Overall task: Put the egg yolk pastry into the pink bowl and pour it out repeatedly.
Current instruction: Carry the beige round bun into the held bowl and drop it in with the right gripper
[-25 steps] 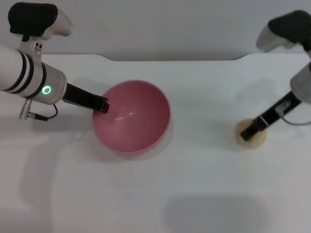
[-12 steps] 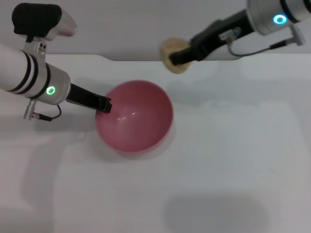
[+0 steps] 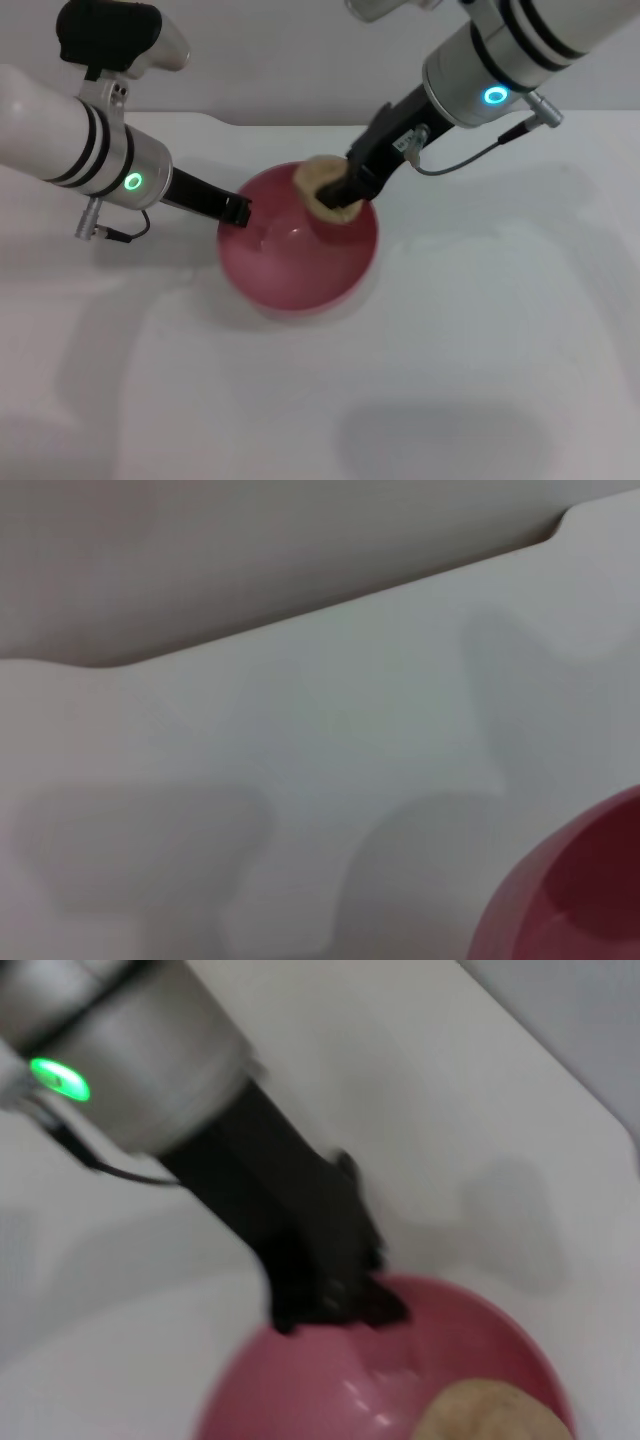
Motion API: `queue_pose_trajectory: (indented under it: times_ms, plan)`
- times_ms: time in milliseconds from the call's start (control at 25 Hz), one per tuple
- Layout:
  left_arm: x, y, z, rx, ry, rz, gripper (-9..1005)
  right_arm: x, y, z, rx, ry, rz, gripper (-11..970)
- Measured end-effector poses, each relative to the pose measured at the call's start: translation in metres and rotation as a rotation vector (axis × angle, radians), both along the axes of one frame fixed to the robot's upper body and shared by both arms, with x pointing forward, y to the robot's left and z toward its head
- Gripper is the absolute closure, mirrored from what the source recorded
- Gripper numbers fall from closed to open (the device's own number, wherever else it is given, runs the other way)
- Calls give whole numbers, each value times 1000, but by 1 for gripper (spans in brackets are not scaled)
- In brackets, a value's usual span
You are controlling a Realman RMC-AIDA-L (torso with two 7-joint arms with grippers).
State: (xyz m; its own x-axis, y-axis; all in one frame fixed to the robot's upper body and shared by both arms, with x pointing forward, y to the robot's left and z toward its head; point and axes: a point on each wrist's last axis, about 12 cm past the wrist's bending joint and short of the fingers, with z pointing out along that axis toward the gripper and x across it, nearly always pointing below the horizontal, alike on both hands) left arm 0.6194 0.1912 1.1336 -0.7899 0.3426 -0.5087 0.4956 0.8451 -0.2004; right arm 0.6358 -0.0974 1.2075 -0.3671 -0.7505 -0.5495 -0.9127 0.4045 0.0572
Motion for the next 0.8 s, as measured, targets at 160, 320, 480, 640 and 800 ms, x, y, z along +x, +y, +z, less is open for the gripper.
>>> queue_pose_trajectory:
  times_ms: [160,320,480,640,800]
  plan:
    - [2,-2,2,-7,-8,11,997,4,1,-5,-70,-18,-80,640]
    - [3,-2,3,-9,-13,17,997,6,-1,0,-42,-29,-98,592]
    - [4,-4,4,-9,-17,15,998,7,-2,5,-13,-35,-109,430]
    - [5,-5,2,-8,-13,14,997,8,-6,13,43,-47,-122,364]
    - [5,-6,1,-7,-10,15,997,8,-10,19,98,-51,-118,347]
